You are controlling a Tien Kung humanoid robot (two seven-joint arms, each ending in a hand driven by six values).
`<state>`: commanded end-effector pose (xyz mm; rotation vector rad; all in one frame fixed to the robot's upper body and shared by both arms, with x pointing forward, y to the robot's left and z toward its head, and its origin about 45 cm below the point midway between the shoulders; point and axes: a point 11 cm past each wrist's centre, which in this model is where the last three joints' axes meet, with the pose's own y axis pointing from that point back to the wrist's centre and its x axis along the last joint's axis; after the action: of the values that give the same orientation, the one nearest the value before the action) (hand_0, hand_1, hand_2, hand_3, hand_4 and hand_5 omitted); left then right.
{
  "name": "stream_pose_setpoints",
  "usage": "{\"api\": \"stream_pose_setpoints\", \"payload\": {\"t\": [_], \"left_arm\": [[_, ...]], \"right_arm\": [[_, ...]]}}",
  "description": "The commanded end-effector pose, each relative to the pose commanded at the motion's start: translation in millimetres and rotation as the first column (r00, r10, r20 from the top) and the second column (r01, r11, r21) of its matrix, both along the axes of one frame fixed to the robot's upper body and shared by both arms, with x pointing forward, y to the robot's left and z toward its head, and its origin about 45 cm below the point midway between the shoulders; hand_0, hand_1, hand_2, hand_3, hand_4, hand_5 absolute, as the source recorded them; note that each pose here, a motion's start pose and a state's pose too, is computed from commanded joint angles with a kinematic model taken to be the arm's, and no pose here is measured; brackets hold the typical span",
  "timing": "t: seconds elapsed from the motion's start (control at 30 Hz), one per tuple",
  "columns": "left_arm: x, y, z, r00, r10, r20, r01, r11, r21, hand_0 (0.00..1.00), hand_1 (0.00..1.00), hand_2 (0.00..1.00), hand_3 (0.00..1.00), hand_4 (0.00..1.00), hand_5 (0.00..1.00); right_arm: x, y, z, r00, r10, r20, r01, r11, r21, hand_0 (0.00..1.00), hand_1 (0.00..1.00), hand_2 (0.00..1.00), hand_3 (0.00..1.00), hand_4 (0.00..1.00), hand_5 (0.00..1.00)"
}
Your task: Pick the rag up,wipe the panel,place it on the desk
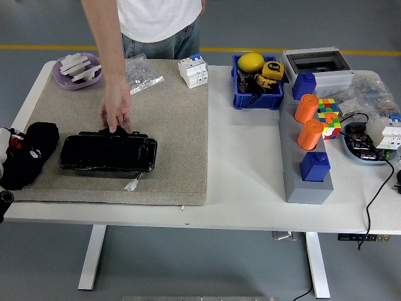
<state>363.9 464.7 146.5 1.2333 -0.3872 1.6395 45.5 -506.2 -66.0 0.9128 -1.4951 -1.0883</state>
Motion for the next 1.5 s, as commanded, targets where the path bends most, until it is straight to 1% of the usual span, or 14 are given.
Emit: {"api": "stream_pose_setpoints", "payload": {"t": [0.03,0.1,0.2,0.23,0.37,0.47,0.53,0.7,0.77,0.87,1.0,1.23,1.33,1.5], "left_arm": [[-0.2,-0.3,0.5,1.0,0.0,0.005,0.0,1.0,0.002,0.192,0.119,0.539,0.528,0.31,0.002],[-0.6,-1.4,2.3,1.0,-0.001,0.017,0.001,1.0,0.005,0.192,0.119,0.539,0.528,0.31,0.002],[-2.1,-4.6,9.2,0.999,-0.013,0.044,0.012,1.0,0.018,0.192,0.119,0.539,0.528,0.31,0.002],[-3.3,-5.7,12.8,0.998,-0.02,0.055,0.018,0.999,0.027,0.191,0.115,0.538,0.521,0.279,0.002],[-4.7,-13.9,29.7,0.994,-0.051,0.094,0.047,0.998,0.046,0.191,0.115,0.538,0.521,0.279,0.002],[-9.5,-21.7,41.2,0.992,-0.078,0.1,0.072,0.995,0.068,0.189,0.112,0.539,0.52,0.271,0.002],[-14.4,-29.9,44.7,0.99,-0.098,0.098,0.091,0.993,0.073,0.189,0.112,0.539,0.52,0.271,0.002],[-20.4,-51.0,53.6,0.982,-0.139,0.131,0.132,0.989,0.059,0.19,0.114,0.544,0.525,0.272,0.002],[-21.5,-59.9,51.9,0.978,-0.159,0.135,0.153,0.987,0.05,0.19,0.114,0.544,0.525,0.272,0.002],[-21.9,-67.2,45.5,0.977,-0.172,0.124,0.169,0.985,0.039,0.191,0.114,0.543,0.523,0.263,0.002],[-23.8,-73.7,37.4,0.978,-0.181,0.108,0.179,0.983,0.029,0.191,0.114,0.543,0.523,0.263,0.002],[-24.5,-81.3,26.7,0.977,-0.192,0.087,0.192,0.981,0.01,0.191,0.112,0.543,0.523,0.257,0.002],[-23.8,-86.2,25.9,0.975,-0.204,0.086,0.204,0.979,0.005,0.191,0.112,0.543,0.523,0.257,0.002],[-21.2,-100.2,25.5,0.967,-0.24,0.083,0.241,0.971,0.0,0.19,0.112,0.543,0.523,0.257,0.002]], "right_arm": [[-0.2,0.1,-0.1,1.0,0.001,-0.001,-0.001,1.0,0.001,0.735,0.633,0.669,0.617,0.998,0.616],[-0.6,0.1,-0.2,1.0,0.0,-0.002,0.0,1.0,0.001,0.735,0.633,0.669,0.617,0.998,0.616],[-1.0,-0.1,-0.1,1.0,0.001,-0.004,-0.001,1.0,0.001,0.735,0.633,0.669,0.617,0.998,0.616],[-1.2,-0.4,0.1,1.0,0.0,-0.005,0.0,1.0,0.001,0.735,0.633,0.668,0.618,0.998,0.614],[-2.8,-1.6,0.4,1.0,-0.001,-0.008,0.001,1.0,0.0,0.735,0.633,0.668,0.618,0.998,0.614],[-2.7,-2.5,0.9,1.0,-0.001,-0.007,0.001,1.0,-0.001,0.735,0.633,0.668,0.618,0.998,0.614],[-2.1,-2.9,1.2,1.0,-0.001,-0.006,0.001,1.0,-0.002,0.735,0.633,0.668,0.618,0.998,0.614],[-2.3,-3.1,1.2,1.0,-0.003,-0.004,0.003,1.0,-0.002,0.735,0.632,0.668,0.618,0.998,0.615],[-2.6,-3.4,1.3,1.0,-0.003,-0.004,0.003,1.0,-0.003,0.735,0.632,0.668,0.618,0.998,0.615],[-1.5,-4.0,1.7,1.0,-0.002,-0.002,0.002,1.0,-0.005,0.735,0.633,0.668,0.618,0.998,0.614],[-0.3,-4.7,2.3,1.0,-0.002,0.001,0.002,1.0,-0.008,0.735,0.633,0.668,0.618,0.998,0.614],[-1.9,-4.7,2.1,1.0,-0.001,-0.003,0.001,1.0,-0.007,0.735,0.632,0.668,0.618,0.998,0.613],[-1.2,-4.6,2.1,1.0,0.0,-0.002,0.0,1.0,-0.007,0.735,0.632,0.668,0.618,0.998,0.613],[-2.0,-5.3,2.4,1.0,0.0,-0.003,0.0,1.0,-0.008,0.734,0.632,0.668,0.618,0.998,0.612]]}}
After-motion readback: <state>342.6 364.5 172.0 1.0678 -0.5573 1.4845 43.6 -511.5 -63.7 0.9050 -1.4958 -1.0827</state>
